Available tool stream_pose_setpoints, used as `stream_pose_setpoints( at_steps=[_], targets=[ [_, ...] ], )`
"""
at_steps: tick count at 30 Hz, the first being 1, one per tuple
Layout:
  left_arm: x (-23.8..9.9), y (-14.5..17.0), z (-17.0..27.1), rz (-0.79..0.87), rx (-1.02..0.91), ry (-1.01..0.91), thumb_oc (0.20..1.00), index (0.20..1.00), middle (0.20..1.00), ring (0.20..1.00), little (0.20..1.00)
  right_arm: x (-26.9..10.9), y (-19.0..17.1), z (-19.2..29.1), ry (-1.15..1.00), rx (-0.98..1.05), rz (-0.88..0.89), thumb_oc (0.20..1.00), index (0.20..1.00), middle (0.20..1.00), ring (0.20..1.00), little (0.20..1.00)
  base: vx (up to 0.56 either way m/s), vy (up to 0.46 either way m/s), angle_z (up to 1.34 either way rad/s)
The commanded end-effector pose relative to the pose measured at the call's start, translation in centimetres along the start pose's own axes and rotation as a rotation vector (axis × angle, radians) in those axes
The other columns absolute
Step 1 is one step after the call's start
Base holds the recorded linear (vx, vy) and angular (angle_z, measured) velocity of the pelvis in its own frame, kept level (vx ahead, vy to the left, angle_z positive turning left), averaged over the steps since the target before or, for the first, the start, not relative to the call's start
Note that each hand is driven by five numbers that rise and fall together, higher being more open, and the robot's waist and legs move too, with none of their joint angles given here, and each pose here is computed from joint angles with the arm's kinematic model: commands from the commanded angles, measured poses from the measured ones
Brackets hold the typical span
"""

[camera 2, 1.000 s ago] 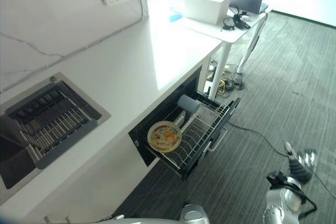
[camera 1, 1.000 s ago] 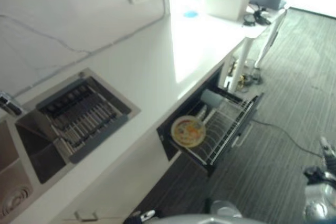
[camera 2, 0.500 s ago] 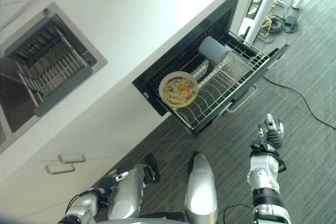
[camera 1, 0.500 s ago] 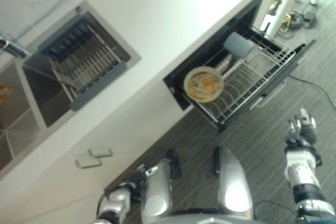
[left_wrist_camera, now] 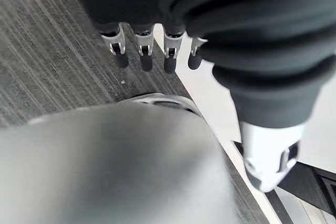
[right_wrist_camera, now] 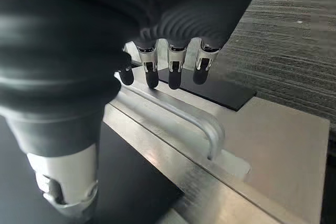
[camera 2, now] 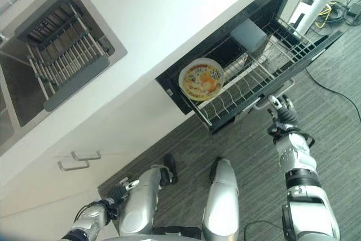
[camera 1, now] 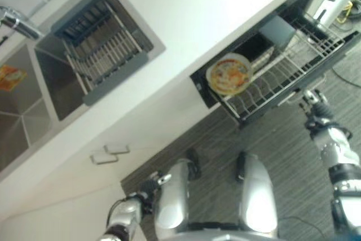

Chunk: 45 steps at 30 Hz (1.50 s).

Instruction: Place the dishes in the dishwasher.

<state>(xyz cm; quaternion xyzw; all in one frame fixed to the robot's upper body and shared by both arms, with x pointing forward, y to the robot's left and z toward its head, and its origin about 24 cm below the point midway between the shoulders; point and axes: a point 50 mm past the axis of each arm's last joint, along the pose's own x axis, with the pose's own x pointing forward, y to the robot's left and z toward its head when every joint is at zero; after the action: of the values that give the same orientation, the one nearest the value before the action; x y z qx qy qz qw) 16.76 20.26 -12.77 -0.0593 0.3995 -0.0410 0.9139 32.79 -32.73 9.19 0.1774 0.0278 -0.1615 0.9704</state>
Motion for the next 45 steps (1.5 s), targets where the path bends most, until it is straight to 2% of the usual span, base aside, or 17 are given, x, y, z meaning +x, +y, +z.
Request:
stream_pose_setpoints(
  at_steps=[1,12,17,26,32,36,41,43,45],
  targets=[
    [-0.9,1.7,0.3,0.031,-0.031,-0.04,1.0,1.0,1.0,1.0,1.0,1.5,4.2,4.8,-0.151,-0.026,0.171,1.0,1.0,1.0,1.0,1.0,0.05,0.025,0.15],
    [-2.2,3.1,-1.5,0.04,-0.018,0.011,1.0,1.0,1.0,1.0,1.0,2.2,5.5,11.4,-0.259,-0.184,0.174,1.0,1.0,1.0,1.0,1.0,0.1,0.061,0.13],
    [-2.6,4.3,-1.1,0.056,0.007,0.008,1.0,1.0,1.0,1.0,1.0,2.3,8.6,15.4,-0.331,-0.298,0.232,1.0,1.0,1.0,1.0,1.0,0.09,0.055,0.13],
    [-3.4,6.0,-0.9,0.095,0.014,0.021,1.0,1.0,1.0,1.0,1.0,1.9,11.1,18.7,-0.402,-0.403,0.245,1.0,1.0,1.0,1.0,1.0,0.03,0.003,0.07],
    [-4.3,7.8,-0.9,0.139,-0.028,0.031,1.0,1.0,1.0,1.0,1.0,1.4,10.3,20.3,-0.439,-0.346,0.218,1.0,1.0,1.0,1.0,1.0,-0.01,-0.079,0.13],
    [-4.1,7.8,-0.5,0.129,-0.017,0.021,1.0,1.0,1.0,1.0,1.0,1.8,10.2,19.5,-0.409,-0.332,0.212,1.0,1.0,1.0,1.0,1.0,-0.05,-0.065,0.1],
    [-3.4,6.1,0.1,-0.033,-0.132,-0.026,1.0,1.0,1.0,1.0,1.0,2.4,8.9,14.6,-0.312,-0.318,0.249,1.0,1.0,1.0,1.0,1.0,-0.06,-0.035,-0.03],
    [-2.9,5.1,0.4,-0.08,-0.145,-0.036,1.0,1.0,1.0,1.0,1.0,2.4,7.4,10.6,-0.248,-0.288,0.26,1.0,1.0,1.0,1.0,1.0,-0.1,-0.05,-0.1],
    [-2.1,3.8,0.7,-0.108,-0.204,-0.05,1.0,1.0,1.0,1.0,1.0,1.5,5.2,4.6,-0.14,-0.277,0.233,1.0,1.0,1.0,1.0,1.0,-0.17,-0.041,-0.07]
  ],
)
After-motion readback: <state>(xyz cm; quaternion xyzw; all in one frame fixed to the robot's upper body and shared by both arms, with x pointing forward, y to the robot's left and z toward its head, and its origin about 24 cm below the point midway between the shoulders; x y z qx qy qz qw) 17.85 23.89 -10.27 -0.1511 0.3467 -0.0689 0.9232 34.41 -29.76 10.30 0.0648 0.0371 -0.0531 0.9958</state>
